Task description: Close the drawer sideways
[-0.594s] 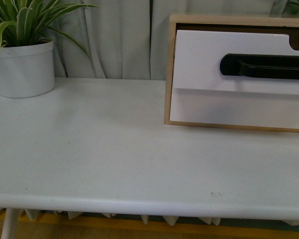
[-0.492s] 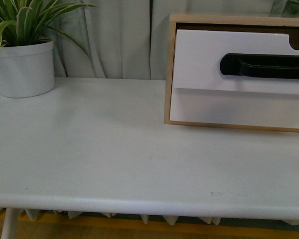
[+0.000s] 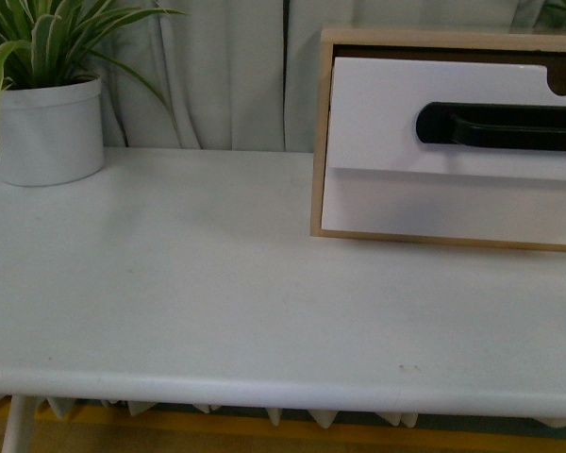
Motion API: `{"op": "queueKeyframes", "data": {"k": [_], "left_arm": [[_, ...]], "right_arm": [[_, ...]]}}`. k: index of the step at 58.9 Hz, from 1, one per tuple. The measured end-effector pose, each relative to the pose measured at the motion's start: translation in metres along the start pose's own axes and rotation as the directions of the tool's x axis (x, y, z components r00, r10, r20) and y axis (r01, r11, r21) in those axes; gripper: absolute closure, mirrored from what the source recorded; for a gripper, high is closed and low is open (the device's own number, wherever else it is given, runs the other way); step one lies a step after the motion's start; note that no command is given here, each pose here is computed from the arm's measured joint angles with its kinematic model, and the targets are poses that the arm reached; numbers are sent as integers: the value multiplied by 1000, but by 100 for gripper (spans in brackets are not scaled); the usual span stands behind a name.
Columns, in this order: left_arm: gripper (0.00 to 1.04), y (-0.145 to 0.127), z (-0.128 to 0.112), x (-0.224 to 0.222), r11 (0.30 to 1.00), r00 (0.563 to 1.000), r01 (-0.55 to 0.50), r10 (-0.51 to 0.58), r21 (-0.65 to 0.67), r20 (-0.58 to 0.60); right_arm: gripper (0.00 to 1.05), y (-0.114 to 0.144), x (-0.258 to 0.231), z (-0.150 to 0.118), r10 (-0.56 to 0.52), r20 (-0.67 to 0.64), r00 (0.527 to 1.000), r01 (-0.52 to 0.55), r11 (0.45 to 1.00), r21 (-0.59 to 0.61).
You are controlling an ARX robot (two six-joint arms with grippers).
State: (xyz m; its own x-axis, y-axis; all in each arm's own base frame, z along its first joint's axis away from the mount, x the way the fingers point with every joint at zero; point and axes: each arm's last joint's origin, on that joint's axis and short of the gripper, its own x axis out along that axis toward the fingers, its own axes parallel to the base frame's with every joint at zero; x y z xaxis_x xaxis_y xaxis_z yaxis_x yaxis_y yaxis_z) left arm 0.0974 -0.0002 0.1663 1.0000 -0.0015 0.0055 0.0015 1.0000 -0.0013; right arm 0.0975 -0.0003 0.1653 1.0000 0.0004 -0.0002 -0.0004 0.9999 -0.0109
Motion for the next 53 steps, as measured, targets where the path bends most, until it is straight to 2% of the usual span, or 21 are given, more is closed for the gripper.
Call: {"op": "queueKeyframes", "data": {"k": [53], "left_arm": [[6,0,0,0,1000,1000,0,0,0,0]], "right_arm": [[9,0,0,0,0,0,1000,0,1000,0]]}}
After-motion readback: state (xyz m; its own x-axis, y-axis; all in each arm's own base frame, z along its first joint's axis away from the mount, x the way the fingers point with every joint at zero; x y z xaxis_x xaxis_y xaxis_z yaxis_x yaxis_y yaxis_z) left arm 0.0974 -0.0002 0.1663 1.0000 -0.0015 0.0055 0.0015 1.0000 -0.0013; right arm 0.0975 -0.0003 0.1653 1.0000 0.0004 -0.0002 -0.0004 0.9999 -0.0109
